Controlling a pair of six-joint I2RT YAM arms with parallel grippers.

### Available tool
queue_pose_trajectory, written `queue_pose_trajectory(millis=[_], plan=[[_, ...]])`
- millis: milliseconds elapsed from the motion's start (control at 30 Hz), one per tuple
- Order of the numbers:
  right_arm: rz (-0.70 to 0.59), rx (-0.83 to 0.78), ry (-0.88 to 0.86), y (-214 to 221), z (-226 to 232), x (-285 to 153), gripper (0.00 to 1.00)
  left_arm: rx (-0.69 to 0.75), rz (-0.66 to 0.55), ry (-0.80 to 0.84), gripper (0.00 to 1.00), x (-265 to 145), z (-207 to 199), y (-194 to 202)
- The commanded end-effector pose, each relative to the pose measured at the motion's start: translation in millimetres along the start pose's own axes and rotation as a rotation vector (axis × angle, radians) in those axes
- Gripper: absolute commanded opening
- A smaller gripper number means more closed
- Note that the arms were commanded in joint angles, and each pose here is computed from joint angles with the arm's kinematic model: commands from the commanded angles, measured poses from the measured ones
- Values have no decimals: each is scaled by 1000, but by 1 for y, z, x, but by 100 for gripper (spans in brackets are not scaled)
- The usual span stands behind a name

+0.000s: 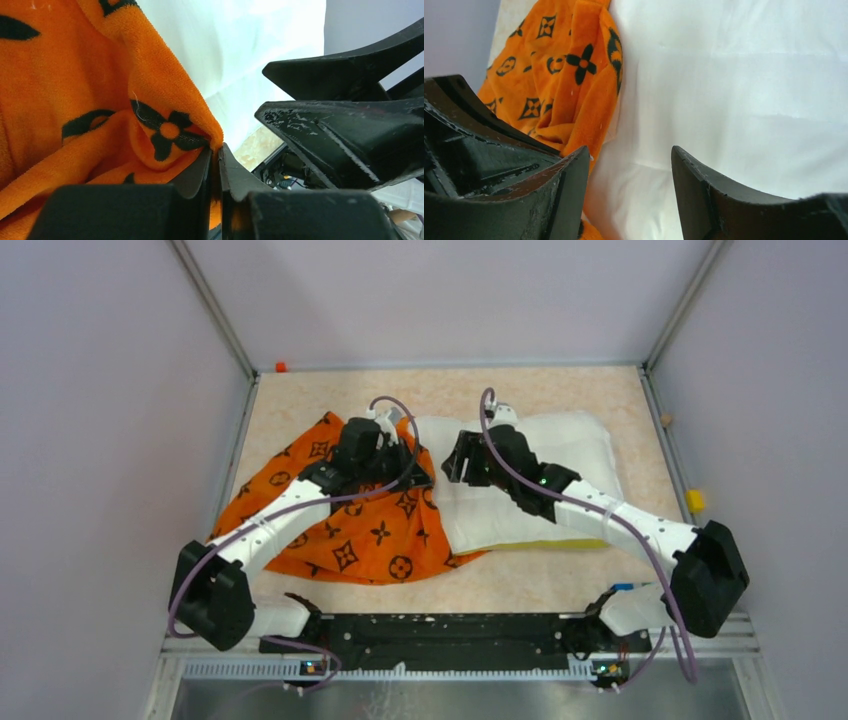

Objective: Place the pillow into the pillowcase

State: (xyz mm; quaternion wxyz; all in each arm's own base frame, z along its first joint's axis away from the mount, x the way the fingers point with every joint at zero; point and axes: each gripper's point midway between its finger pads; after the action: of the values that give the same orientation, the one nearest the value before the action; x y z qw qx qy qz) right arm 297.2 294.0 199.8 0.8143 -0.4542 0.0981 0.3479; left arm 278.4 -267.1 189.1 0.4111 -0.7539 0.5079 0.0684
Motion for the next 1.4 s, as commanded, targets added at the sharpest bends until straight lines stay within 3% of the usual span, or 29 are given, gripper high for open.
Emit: queue_pose_trajectory(millis=[0, 233, 433, 500, 600, 633, 800, 967, 1167, 1233, 1333, 1367], plan=[[13, -118, 23, -5, -8, -1, 61, 49, -14, 30, 14, 3, -3, -4], [-1, -179, 51, -41, -31, 51, 63, 103, -19, -24, 38, 11, 5, -14], [122, -167, 100, 20, -74, 105, 59, 150, -84, -128, 65, 21, 17, -45], [151, -117, 127, 48, -95, 104, 48, 164, -91, -164, 74, 21, 20, -53], [144, -52, 147, 66, -112, 90, 16, 187, -119, -225, 78, 16, 24, -65], [144, -38, 153, 71, -116, 85, 1, 194, -129, -251, 79, 13, 27, -69], [136, -16, 152, 88, -121, 64, 0, 245, -189, -452, 77, 2, 55, -92], [124, -2, 132, 92, -117, 57, 0, 286, -152, -612, 72, 16, 82, -105], [122, -29, 114, 78, -104, 57, 1, 296, -106, -651, 63, 44, 96, -113], [99, -71, 108, 60, -93, 55, 19, 295, -93, -662, 55, 50, 99, -113], [41, -132, 78, 15, -69, 56, 48, 287, -92, -680, 35, 53, 102, -116], [31, -151, 82, 1, -64, 57, 52, 287, -96, -680, 27, 54, 101, -117]])
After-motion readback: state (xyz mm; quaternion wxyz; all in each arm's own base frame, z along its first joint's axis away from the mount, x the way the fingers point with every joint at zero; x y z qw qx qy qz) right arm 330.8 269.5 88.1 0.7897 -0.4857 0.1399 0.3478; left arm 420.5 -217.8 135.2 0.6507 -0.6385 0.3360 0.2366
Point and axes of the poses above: each gripper's point midway between its finger pads, its own x axis out along the fingers, its own z axis along the line the jaws close on, y = z × x, and after that the axes turned 7 degrees about x, right-handed
